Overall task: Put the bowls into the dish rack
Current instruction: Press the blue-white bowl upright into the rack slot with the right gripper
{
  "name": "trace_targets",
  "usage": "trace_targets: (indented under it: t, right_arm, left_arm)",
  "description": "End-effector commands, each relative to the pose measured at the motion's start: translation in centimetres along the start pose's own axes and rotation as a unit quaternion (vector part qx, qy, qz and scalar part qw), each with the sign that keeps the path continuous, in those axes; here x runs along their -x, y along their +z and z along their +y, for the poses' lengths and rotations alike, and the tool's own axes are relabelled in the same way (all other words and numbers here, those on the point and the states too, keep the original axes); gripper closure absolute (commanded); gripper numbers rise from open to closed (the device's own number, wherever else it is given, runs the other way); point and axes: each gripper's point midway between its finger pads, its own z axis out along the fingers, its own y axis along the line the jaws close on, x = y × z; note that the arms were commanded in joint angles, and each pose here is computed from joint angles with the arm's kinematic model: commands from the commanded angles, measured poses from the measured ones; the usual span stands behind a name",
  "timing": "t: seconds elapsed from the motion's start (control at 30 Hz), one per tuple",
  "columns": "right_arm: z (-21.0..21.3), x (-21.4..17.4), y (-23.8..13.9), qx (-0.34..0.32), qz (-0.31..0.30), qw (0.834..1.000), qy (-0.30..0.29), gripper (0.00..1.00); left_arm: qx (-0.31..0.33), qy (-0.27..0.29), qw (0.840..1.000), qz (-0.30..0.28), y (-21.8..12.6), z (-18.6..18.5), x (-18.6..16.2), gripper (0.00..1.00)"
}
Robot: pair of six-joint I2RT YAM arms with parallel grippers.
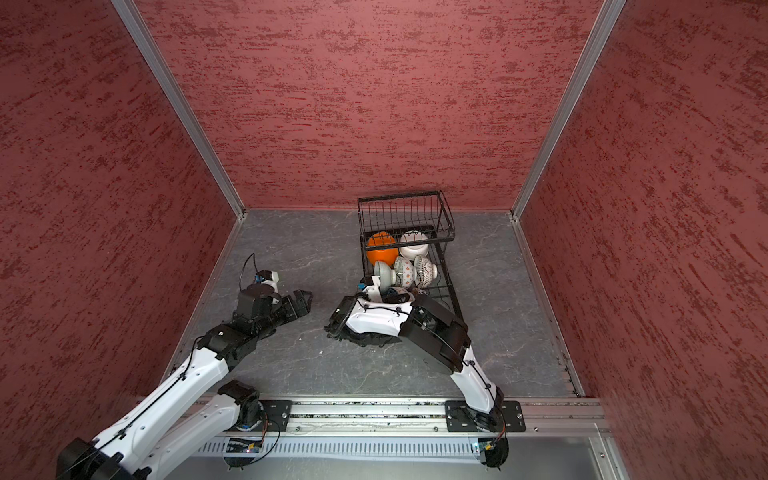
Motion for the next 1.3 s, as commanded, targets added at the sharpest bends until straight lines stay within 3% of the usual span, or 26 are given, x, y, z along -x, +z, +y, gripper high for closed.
trace_targets:
  t: [0.0, 0.53, 1.27]
  right_arm:
    - [-2.0, 0.6, 0.0, -0.004, -0.001, 0.999, 0.037, 1.0]
    - [1.2, 0.3, 0.9, -0.021, 0.004, 1.0, -0.003, 1.0]
    - [5.9, 0.0, 0.9, 0.022, 0.017, 1.0, -0.011, 1.0]
  left_arm:
    - [-0.004, 0.005, 1.0, -0.006, 0.1, 0.0, 0.2, 0.0]
    - [-0.002, 0.004, 1.0, -0.001, 0.6, 0.2, 0.1, 0.0]
    - [0.004, 0.0, 1.0, 0.001, 0.7, 0.8, -0.1, 0.01]
